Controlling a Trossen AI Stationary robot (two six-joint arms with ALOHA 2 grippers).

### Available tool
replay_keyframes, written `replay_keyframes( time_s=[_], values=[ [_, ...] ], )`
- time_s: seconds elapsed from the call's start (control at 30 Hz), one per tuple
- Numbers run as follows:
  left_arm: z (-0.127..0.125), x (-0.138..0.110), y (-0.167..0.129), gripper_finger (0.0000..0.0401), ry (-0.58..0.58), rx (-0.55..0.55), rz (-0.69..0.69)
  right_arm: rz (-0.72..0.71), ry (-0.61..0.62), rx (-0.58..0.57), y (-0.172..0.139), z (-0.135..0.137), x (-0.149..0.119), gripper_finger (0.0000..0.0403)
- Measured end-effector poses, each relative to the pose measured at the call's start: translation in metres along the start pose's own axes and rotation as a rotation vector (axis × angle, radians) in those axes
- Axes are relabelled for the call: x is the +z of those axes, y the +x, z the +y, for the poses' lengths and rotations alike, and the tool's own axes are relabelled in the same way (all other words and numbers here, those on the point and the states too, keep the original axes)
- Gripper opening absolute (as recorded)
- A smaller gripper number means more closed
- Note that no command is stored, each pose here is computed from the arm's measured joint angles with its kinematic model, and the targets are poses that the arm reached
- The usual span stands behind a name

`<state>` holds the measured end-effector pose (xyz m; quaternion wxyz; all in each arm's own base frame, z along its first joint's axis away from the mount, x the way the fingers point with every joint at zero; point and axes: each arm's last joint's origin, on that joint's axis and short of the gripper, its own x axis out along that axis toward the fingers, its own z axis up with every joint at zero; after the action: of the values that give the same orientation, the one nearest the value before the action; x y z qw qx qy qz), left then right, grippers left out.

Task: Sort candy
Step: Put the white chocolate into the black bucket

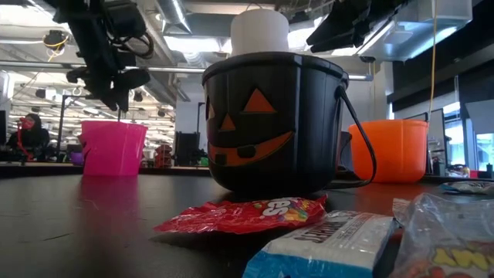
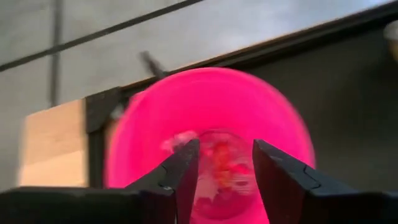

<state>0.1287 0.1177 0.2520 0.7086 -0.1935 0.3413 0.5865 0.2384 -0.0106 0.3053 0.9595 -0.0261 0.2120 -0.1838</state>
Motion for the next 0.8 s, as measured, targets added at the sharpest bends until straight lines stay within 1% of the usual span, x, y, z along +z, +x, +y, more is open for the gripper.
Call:
replay_keyframes(
  time_s=[0.07,0.2,0.3,0.4,0.5,0.67,0.8],
  values=[
    [-0.004,0.006,-0.003,0.0143,0.018,-0.096,-0.009,-0.003,0.002,0.000,0.000,0.000,0.000,0.0232],
    [-0.011,0.033,-0.023,0.0143,0.008,-0.357,-0.105,-0.039,0.009,0.001,0.000,0.000,0.004,0.0232],
    [-0.020,0.050,-0.040,0.0143,-0.006,-0.551,-0.226,-0.057,0.012,0.003,0.000,0.000,0.006,0.0232],
    [-0.034,0.057,-0.054,0.0143,0.010,-0.734,-0.323,-0.057,0.010,0.027,0.000,0.001,0.006,0.0232],
    [-0.047,0.056,-0.066,0.0143,0.055,-0.840,-0.383,-0.054,0.009,0.038,0.000,0.001,0.005,0.0232],
    [-0.064,0.049,-0.087,0.0144,0.145,-0.965,-0.464,-0.036,0.003,0.116,-0.011,-0.001,0.004,0.0232],
    [-0.066,0.042,-0.105,0.0144,0.168,-1.013,-0.505,-0.029,0.029,0.145,-0.031,-0.005,0.003,0.0232]
  ],
)
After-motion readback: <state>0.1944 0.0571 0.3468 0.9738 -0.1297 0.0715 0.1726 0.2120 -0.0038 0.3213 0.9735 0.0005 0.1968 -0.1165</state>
